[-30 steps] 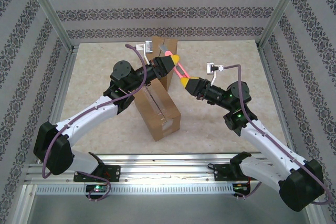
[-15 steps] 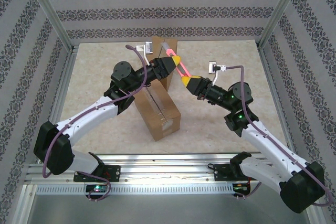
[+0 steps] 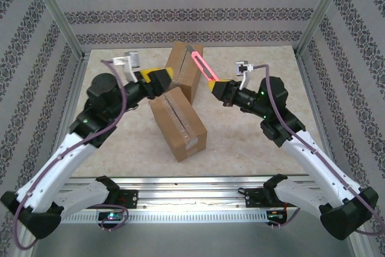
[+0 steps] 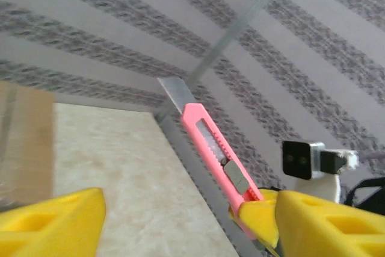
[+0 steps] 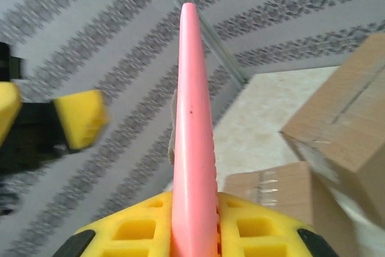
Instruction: Unpack the express box
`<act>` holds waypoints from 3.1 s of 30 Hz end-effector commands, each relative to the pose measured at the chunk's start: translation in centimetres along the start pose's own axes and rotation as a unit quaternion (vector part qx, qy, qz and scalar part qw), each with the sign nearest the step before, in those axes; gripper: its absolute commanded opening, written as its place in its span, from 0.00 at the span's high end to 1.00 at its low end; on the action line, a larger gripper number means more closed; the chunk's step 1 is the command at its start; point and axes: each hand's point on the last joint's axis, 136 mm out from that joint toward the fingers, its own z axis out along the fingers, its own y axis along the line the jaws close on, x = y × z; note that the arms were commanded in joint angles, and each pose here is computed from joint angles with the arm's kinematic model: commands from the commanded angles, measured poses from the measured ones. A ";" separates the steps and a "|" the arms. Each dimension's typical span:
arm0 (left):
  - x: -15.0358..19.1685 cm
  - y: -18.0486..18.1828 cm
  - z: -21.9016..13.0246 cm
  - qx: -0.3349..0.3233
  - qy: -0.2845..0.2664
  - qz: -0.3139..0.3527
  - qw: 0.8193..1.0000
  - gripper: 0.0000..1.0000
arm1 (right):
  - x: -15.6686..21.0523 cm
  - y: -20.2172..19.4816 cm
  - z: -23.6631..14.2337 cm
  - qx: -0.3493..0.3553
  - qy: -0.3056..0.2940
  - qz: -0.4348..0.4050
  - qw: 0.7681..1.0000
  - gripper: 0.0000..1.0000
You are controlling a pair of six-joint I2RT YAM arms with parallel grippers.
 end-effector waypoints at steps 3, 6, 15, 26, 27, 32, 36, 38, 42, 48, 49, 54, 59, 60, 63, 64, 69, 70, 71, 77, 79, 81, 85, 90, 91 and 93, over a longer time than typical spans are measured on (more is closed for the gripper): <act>7.1 9.3 -5.0 -0.224 0.136 0.017 0.965 0.72 | 2.9 -2.7 0.3 0.117 0.091 -0.082 0.986 1.00; 11.1 11.1 -6.1 -0.240 0.191 -0.014 0.952 1.00 | 3.3 -3.4 0.4 0.143 0.115 -0.096 0.978 1.00; 22.1 12.9 -5.3 -0.195 0.284 -0.146 0.927 1.00 | 4.7 -3.7 1.1 0.173 0.187 -0.127 0.959 1.00; 27.7 12.5 -4.0 -0.162 0.297 -0.195 0.921 1.00 | 5.1 -3.7 1.9 0.175 0.194 -0.122 0.958 1.00; 28.1 12.4 -3.8 -0.162 0.299 -0.195 0.920 1.00 | 5.1 -3.5 2.0 0.171 0.196 -0.125 0.957 1.00; 29.3 11.8 -2.7 -0.155 0.302 -0.191 0.921 1.00 | 5.3 -3.3 2.1 0.184 0.201 -0.155 0.950 1.00; 29.7 11.5 -2.0 -0.153 0.298 -0.194 0.922 1.00 | 5.8 -3.2 2.3 0.193 0.213 -0.173 0.942 1.00; 29.9 11.5 -1.6 -0.151 0.295 -0.196 0.923 1.00 | 6.1 -3.2 2.4 0.195 0.220 -0.182 0.939 1.00; 30.0 11.5 -1.0 -0.149 0.284 -0.207 0.924 1.00 | 6.5 -3.3 2.6 0.196 0.232 -0.193 0.933 1.00; 29.6 11.8 -0.5 -0.151 0.265 -0.213 0.928 1.00 | 7.0 -3.3 2.7 0.191 0.249 -0.205 0.927 1.00; 29.4 11.7 -0.4 -0.151 0.261 -0.213 0.929 1.00 | 7.1 -3.4 2.7 0.193 0.251 -0.206 0.926 1.00; 29.2 11.6 0.3 -0.145 0.250 -0.218 0.932 1.00 | 7.5 -3.8 2.8 0.198 0.264 -0.211 0.920 1.00; 29.3 11.3 0.4 -0.140 0.255 -0.223 0.931 1.00 | 8.0 -3.7 2.9 0.191 0.276 -0.217 0.917 1.00; 29.2 11.3 0.2 -0.141 0.257 -0.219 0.931 1.00 | 8.2 -3.7 2.9 0.190 0.280 -0.220 0.915 1.00; 28.3 11.3 -1.6 -0.160 0.270 -0.194 0.930 0.98 | 8.5 -3.3 3.1 0.181 0.286 -0.228 0.913 1.00; 28.0 11.4 -2.4 -0.170 0.276 -0.183 0.928 0.95 | 8.6 -3.2 3.1 0.179 0.287 -0.232 0.912 1.00; 25.2 12.2 -7.6 -0.234 0.299 -0.122 0.917 0.92 | 8.9 -3.0 3.6 0.174 0.295 -0.242 0.908 1.00; 24.7 12.3 -8.0 -0.239 0.294 -0.116 0.918 0.91 | 9.0 -3.0 3.7 0.174 0.294 -0.243 0.908 1.00; 24.1 12.4 -8.2 -0.242 0.287 -0.112 0.920 0.90 | 9.0 -3.0 4.0 0.176 0.294 -0.242 0.908 1.00; 20.2 12.5 -5.4 -0.215 0.211 -0.139 0.944 0.61 | 9.3 -2.5 5.2 0.177 0.283 -0.240 0.912 1.00; 19.0 12.5 -3.8 -0.188 0.184 -0.167 0.950 0.48 | 9.4 -2.3 5.5 0.172 0.279 -0.241 0.914 1.00; 17.6 12.6 -2.3 -0.155 0.155 -0.202 0.955 0.38 | 9.4 -2.2 5.7 0.170 0.275 -0.242 0.915 1.00; 16.4 13.1 -0.4 -0.124 0.121 -0.233 0.957 0.29 | 9.6 -2.2 5.9 0.166 0.274 -0.246 0.914 1.00; 17.6 13.8 1.0 -0.115 0.128 -0.247 0.954 0.22 | 9.8 -2.6 5.8 0.171 0.276 -0.253 0.911 1.00; 17.8 13.8 1.2 -0.111 0.130 -0.252 0.953 0.22 | 9.9 -2.7 5.8 0.171 0.278 -0.254 0.911 1.00; 18.4 14.0 1.4 -0.108 0.135 -0.260 0.950 0.20 | 9.9 -2.7 5.8 0.172 0.277 -0.255 0.910 1.00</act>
